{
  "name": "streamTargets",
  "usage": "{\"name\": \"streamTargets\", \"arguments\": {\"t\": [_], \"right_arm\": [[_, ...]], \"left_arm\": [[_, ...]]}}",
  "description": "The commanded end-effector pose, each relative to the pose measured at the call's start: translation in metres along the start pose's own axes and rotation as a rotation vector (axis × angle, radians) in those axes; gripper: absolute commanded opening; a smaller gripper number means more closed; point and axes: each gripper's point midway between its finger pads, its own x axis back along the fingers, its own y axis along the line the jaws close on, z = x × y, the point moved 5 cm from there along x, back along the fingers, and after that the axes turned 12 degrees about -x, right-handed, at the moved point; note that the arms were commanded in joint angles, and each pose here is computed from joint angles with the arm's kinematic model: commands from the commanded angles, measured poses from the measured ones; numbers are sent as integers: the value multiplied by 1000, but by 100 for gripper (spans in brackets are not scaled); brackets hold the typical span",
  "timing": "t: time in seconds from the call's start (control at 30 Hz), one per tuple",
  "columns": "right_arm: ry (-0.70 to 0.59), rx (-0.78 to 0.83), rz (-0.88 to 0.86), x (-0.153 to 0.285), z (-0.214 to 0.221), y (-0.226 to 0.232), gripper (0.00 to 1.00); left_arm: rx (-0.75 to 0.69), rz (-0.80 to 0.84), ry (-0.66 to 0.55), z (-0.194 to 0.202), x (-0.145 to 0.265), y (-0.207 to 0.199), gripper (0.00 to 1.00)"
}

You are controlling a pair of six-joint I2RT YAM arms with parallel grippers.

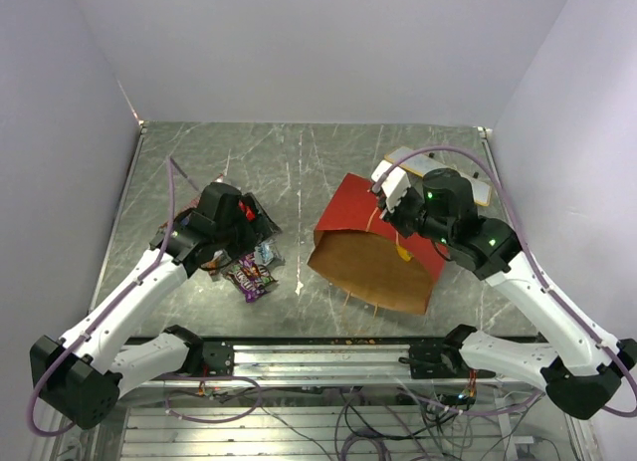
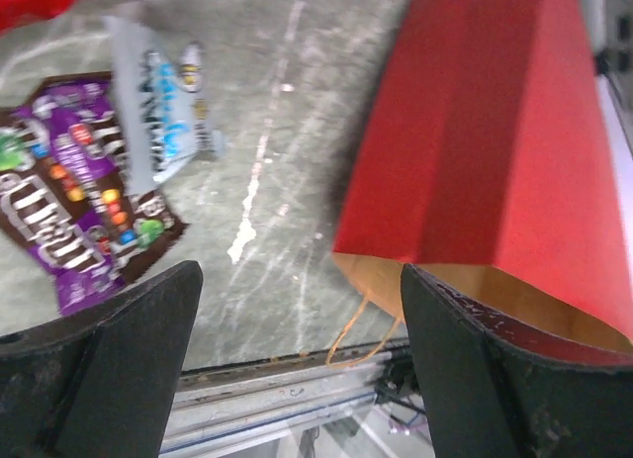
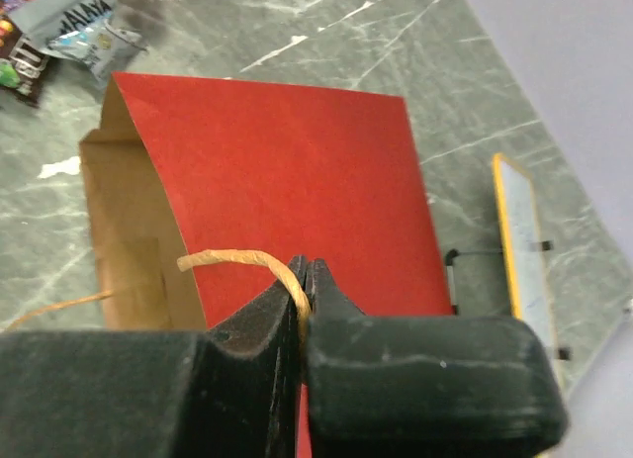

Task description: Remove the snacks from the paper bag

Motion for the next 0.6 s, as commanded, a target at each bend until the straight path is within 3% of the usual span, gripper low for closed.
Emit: {"name": "streamTargets", "arguments": {"t": [0.0,0.2,0.33,0.47,0.57], "right_arm": [[-40,-183,-48,2,-5,14,0],[-57,-207,64,7,-17,-3,0],[-65,-222,108,10,-20,-9,0],[-85,-235,116,13,-26,-11,0],[-110,-248,119,16,-32,-12,0]], "left_arm": [[-142,327,-41,-13,15,-46,90],[-364,555,-131,10,36,-92,84],[-569,661,-192,61,48,-123,78],[-771,681,-287,102,50,-144,71],[-1026,659,-311,141,35,-160,65]]}}
